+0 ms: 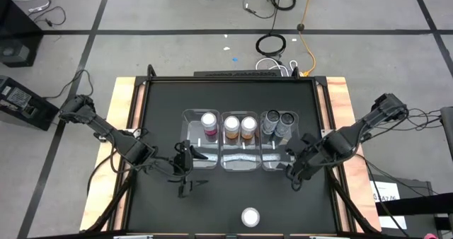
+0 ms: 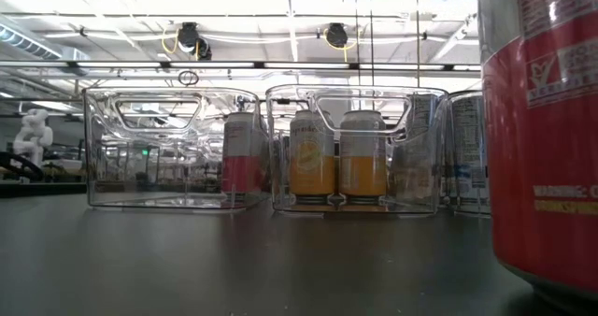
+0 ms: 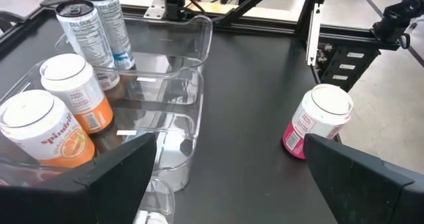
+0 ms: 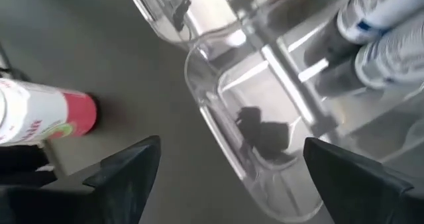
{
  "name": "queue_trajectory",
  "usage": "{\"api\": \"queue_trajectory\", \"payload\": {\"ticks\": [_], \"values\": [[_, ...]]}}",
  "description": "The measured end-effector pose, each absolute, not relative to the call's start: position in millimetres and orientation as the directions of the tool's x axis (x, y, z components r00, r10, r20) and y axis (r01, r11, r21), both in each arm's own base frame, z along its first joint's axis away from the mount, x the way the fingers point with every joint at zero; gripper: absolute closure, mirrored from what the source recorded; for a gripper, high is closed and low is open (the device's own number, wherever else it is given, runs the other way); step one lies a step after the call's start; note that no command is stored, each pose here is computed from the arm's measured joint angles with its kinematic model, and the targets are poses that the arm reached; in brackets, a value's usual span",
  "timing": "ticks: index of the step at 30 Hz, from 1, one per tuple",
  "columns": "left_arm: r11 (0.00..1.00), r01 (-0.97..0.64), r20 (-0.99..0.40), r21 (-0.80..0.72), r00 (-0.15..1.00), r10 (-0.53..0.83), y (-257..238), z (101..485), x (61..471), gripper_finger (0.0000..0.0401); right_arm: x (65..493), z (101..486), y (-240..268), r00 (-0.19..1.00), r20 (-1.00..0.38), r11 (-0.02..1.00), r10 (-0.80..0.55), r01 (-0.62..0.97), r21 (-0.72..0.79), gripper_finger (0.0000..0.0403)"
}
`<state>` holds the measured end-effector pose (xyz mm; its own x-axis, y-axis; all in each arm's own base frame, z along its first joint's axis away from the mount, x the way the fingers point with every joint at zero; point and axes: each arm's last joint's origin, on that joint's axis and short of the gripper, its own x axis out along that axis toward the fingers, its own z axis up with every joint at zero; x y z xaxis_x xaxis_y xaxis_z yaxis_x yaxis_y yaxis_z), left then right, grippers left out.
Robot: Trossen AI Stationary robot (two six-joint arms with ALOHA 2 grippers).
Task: Sort soda cans
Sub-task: Put the pink white soda can into the left transparent bin
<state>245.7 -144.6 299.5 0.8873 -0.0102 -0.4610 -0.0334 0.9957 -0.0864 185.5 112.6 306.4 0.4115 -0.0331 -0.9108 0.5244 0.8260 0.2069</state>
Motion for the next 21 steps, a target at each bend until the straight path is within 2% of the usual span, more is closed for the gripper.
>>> {"api": "queue_trajectory", "payload": {"ticks": [4,8,12,19,21], "values": [[0.996,-0.034,-0.461,-0.088,0.887,-0.01,-145,300,246,0.0012,190,304,115,0.443,-0.893,0.857,-0.081,0.488,0.164,0.007],[0.995,-0.034,-0.461,-0.088,0.887,-0.01,-145,300,246,0.0012,190,306,113,0.474,-0.872,0.888,-0.124,0.445,0.115,0.0128],[0.995,-0.052,-0.444,-0.091,0.896,0.006,-143,301,247,0.0012,187,314,110,0.516,-0.843,0.929,-0.15,0.365,0.057,0.0207],[0.989,-0.12,-0.419,-0.089,0.905,0.072,-133,303,254,0.0012,167,337,96,0.631,-0.762,0.98,-0.146,0.2,-0.022,0.0374],[0.987,-0.134,-0.417,-0.089,0.905,0.085,-130,303,255,0.0012,159,345,90,0.668,-0.731,0.985,-0.14,0.171,-0.032,0.0394]]}}
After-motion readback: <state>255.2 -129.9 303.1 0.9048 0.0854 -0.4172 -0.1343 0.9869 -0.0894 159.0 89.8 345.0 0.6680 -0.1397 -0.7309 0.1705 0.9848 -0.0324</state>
